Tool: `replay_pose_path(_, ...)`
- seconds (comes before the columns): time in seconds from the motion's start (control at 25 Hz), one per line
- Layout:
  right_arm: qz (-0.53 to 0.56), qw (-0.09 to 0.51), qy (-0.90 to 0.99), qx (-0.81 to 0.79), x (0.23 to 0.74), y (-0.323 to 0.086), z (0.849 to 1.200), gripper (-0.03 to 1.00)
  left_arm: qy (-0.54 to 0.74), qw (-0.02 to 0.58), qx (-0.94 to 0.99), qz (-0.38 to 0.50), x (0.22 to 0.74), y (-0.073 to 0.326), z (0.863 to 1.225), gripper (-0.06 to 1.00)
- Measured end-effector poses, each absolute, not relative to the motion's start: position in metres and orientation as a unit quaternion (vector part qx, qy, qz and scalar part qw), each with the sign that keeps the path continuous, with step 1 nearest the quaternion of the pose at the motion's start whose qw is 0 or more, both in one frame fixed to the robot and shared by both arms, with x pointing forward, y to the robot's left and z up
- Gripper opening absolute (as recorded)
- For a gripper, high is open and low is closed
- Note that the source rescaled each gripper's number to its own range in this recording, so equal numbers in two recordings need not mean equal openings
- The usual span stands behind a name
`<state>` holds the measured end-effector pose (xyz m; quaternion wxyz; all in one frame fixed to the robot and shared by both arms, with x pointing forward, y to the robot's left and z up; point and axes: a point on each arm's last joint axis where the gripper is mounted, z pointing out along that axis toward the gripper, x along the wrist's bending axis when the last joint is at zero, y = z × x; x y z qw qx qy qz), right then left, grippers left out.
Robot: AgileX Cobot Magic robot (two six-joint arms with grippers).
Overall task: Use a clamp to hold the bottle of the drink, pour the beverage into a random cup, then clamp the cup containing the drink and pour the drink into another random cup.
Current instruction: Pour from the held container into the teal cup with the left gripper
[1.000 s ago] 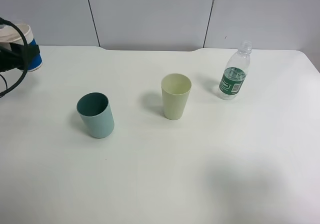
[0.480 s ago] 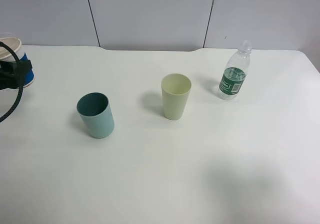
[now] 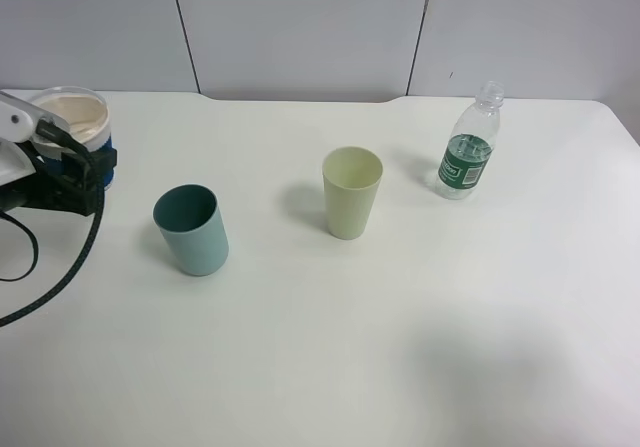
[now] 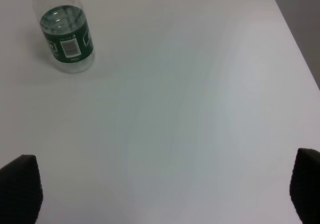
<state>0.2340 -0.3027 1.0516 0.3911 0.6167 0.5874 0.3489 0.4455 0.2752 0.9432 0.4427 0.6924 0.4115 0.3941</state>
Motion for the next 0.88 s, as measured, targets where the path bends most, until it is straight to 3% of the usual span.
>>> replay_pose_path(0.88,0.349,0.391,0.587,0.617,0.234,-0.303,1.052,1.00,0.298,0.383,0.760,0.432,0.441,0.250,0.940,0.01)
